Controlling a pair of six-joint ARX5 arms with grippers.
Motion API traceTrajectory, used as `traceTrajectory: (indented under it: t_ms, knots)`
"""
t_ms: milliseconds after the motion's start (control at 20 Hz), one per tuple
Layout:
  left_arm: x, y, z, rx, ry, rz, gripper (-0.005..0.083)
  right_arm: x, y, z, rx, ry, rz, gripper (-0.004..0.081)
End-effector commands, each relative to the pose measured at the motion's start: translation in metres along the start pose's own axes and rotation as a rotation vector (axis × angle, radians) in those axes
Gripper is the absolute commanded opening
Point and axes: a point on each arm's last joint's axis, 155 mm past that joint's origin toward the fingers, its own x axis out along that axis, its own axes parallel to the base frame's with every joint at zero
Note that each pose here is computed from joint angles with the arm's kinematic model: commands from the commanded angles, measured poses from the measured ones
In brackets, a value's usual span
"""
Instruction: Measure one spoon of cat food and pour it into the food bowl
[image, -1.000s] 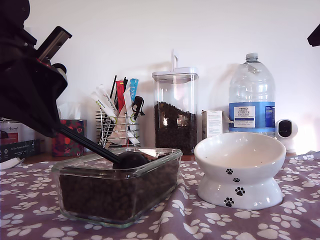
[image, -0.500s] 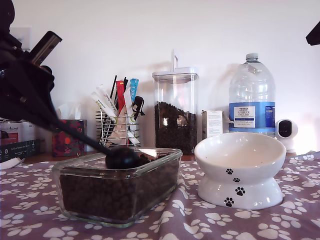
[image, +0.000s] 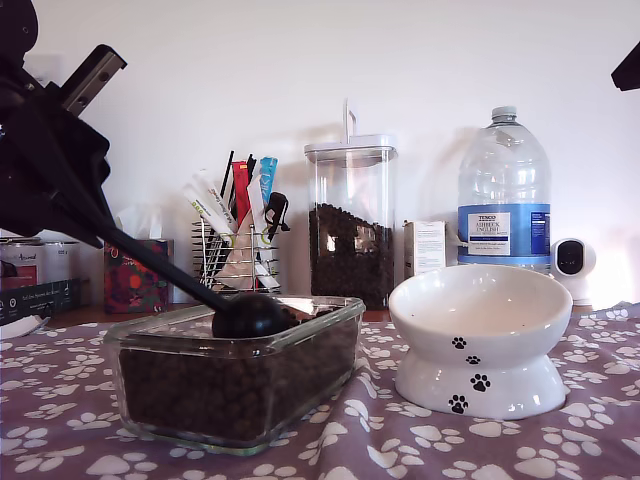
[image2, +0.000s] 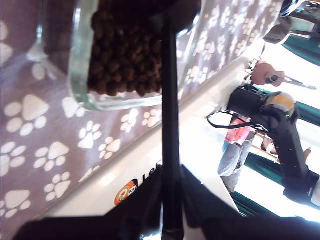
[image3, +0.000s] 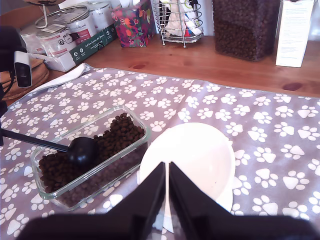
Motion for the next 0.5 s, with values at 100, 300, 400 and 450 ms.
traceTrajectory:
  t_ms: [100, 300, 400, 450]
  knots:
    - [0.014, 0.01, -0.007, -0.068, 0.063, -0.031, -0.0021, 0.0, 0.002, 0.007, -0.006, -0.016, 0.008, -0.001]
    - [0.012, -0.002, -0.003, -0.061, 0.048, -0.11, -0.0021, 0.0, 0.002, 0.008, -0.007, -0.02, 0.009, -0.001]
    - [0.012, 0.004, 0.001, -0.093, 0.051, -0.115, -0.0021, 0.0, 0.003, 0.007, -0.007, -0.019, 0.011, -0.001]
    - [0.013, 0.008, 0.004, -0.115, 0.056, -0.122, -0.0021, 0.0, 0.003, 0.008, -0.007, -0.02, 0.013, -0.001]
